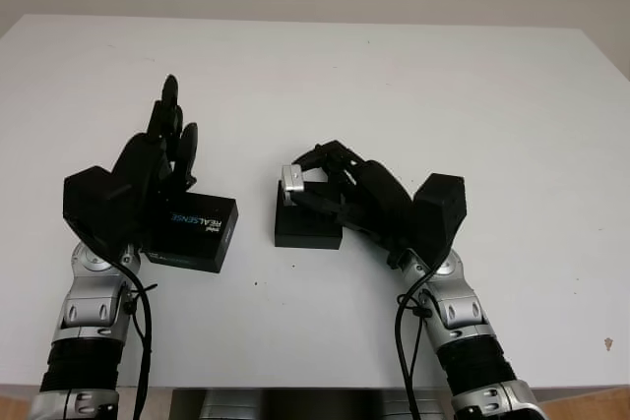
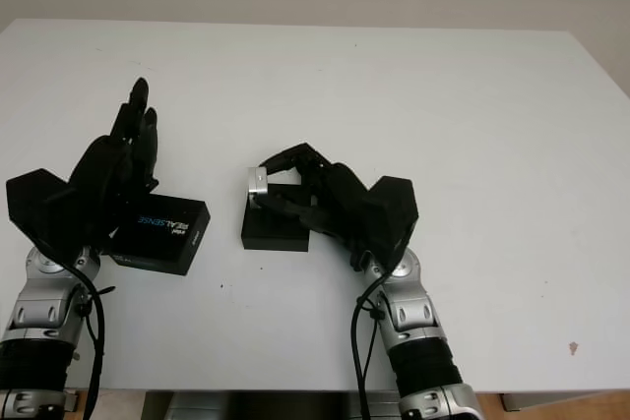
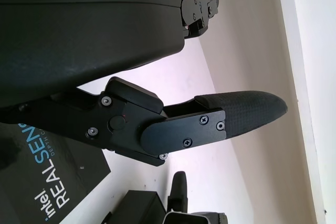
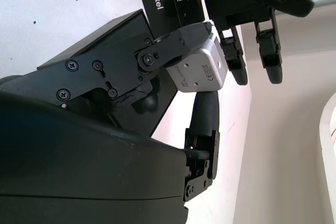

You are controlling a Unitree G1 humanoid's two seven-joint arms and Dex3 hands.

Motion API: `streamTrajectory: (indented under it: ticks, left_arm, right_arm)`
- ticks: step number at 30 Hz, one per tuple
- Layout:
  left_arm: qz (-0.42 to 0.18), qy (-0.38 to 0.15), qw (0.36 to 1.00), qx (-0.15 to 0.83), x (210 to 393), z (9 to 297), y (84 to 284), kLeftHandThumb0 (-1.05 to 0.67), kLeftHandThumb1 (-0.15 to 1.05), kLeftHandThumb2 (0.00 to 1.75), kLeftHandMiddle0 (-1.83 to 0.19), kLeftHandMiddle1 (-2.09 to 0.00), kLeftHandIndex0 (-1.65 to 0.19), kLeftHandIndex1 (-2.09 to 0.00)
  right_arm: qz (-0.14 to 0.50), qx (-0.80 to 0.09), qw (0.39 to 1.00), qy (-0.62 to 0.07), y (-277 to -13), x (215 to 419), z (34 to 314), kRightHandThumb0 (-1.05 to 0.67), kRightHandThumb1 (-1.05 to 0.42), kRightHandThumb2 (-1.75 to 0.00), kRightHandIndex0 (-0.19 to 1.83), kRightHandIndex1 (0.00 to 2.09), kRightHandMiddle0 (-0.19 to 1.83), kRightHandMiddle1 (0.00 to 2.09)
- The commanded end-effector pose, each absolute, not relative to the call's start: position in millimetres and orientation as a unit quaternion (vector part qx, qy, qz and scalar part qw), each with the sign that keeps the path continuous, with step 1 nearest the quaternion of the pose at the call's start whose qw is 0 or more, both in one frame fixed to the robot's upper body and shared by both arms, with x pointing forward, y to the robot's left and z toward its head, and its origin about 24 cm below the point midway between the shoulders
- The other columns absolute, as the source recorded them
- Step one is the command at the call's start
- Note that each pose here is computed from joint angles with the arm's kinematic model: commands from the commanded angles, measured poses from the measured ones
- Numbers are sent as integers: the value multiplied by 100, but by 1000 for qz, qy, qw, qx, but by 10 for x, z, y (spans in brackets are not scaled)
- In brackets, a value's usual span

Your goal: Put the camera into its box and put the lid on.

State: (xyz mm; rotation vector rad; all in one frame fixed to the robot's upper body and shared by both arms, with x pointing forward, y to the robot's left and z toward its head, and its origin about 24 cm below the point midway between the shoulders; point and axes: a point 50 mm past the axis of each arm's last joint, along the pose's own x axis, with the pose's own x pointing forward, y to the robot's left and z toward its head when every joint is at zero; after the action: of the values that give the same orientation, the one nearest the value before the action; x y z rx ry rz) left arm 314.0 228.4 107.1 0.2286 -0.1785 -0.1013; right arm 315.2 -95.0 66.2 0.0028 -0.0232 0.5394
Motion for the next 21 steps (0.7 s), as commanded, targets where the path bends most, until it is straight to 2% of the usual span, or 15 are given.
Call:
streamTrajectory:
  ticks: [1, 7, 14, 21]
  left_arm:
    - [-52, -95, 988, 113, 3120, 1083, 2289, -89, 105, 65, 19, 0, 19, 0]
    - [-48, -92, 988, 113, 3116, 1081, 2307, -90, 105, 64, 19, 0, 19, 0]
    - [-49, -93, 987, 118, 3114, 1085, 2310, -90, 105, 64, 19, 0, 19, 0]
    - [-52, -94, 987, 116, 3113, 1092, 2308, -90, 105, 65, 19, 0, 19, 0]
  right_arm:
    - [263, -4, 965, 19, -973, 3051, 488, -45, -102, -5, 2, 6, 23, 167]
    - [249, -57, 967, 8, -985, 3048, 491, -45, -103, -5, 4, 7, 23, 166]
    - [237, -120, 963, -52, -1120, 3140, 637, -45, -100, -5, 6, 7, 28, 172]
    - [223, -151, 960, -81, -1224, 3169, 740, -42, -98, -5, 7, 7, 32, 168]
